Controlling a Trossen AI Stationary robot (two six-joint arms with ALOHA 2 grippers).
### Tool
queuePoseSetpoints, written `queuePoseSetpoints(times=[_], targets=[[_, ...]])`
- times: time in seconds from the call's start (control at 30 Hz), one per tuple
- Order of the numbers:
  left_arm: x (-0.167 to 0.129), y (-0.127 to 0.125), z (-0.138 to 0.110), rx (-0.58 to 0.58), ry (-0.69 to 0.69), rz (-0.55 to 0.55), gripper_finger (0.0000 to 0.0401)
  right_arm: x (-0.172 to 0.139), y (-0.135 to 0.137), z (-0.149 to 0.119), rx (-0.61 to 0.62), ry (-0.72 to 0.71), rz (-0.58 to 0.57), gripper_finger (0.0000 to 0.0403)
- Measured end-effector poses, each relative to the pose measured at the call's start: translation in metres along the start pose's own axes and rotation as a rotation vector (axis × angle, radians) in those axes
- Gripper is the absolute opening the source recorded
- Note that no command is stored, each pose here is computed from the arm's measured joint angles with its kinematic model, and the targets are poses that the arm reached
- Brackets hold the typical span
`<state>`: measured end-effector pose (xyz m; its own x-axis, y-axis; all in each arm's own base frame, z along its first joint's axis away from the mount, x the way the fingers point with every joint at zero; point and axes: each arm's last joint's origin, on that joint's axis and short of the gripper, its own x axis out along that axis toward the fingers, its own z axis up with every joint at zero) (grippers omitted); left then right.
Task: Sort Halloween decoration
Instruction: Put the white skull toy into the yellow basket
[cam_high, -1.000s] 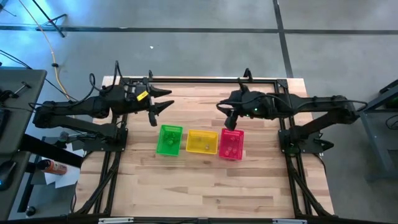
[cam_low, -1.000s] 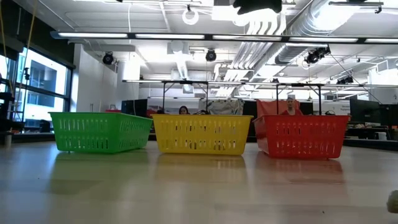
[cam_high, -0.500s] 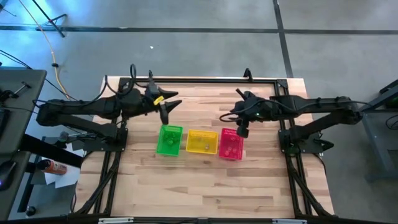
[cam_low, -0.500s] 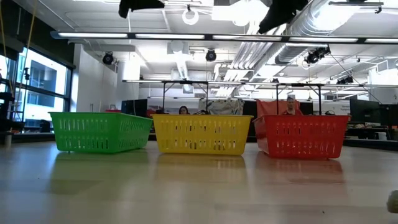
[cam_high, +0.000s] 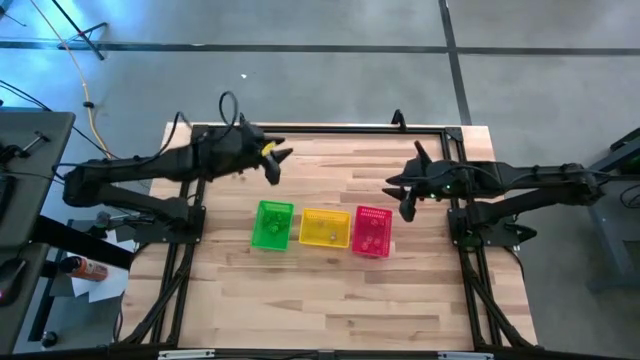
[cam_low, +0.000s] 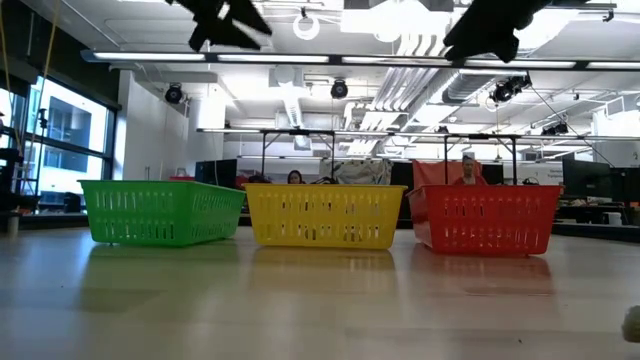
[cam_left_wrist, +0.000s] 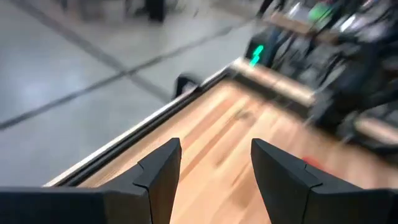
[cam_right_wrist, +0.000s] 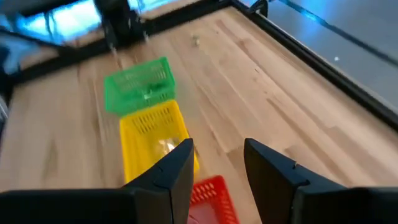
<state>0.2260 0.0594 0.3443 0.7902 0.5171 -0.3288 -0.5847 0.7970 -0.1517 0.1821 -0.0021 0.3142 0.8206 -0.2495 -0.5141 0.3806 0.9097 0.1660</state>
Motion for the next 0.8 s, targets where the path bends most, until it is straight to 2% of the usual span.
queuePoseSetpoints(times=[0.07,0.17,0.3,0.43,0.6,0.8], targets=[[0.006,0.014,0.005,-0.001,0.106,0.055,0.0186,0.004,0.000,-0.003,0.068,-0.026,0.003,0.0138],[0.017,0.044,-0.001,0.005,0.358,0.196,0.0186,0.012,0.001,-0.005,0.137,-0.075,0.012,0.0138],[0.034,0.083,-0.028,0.081,0.724,0.313,0.0186,0.027,0.003,-0.007,0.200,-0.157,-0.023,0.0138],[0.050,0.109,-0.054,0.126,1.030,0.349,0.0186,0.041,0.006,-0.009,0.260,-0.205,-0.016,0.0138],[0.076,0.126,-0.074,0.177,1.169,0.320,0.0186,0.058,0.010,-0.012,0.310,-0.177,-0.024,0.0138],[0.092,0.130,-0.095,0.196,1.323,0.266,0.0186,0.072,0.014,-0.018,0.324,-0.114,0.012,0.0138]])
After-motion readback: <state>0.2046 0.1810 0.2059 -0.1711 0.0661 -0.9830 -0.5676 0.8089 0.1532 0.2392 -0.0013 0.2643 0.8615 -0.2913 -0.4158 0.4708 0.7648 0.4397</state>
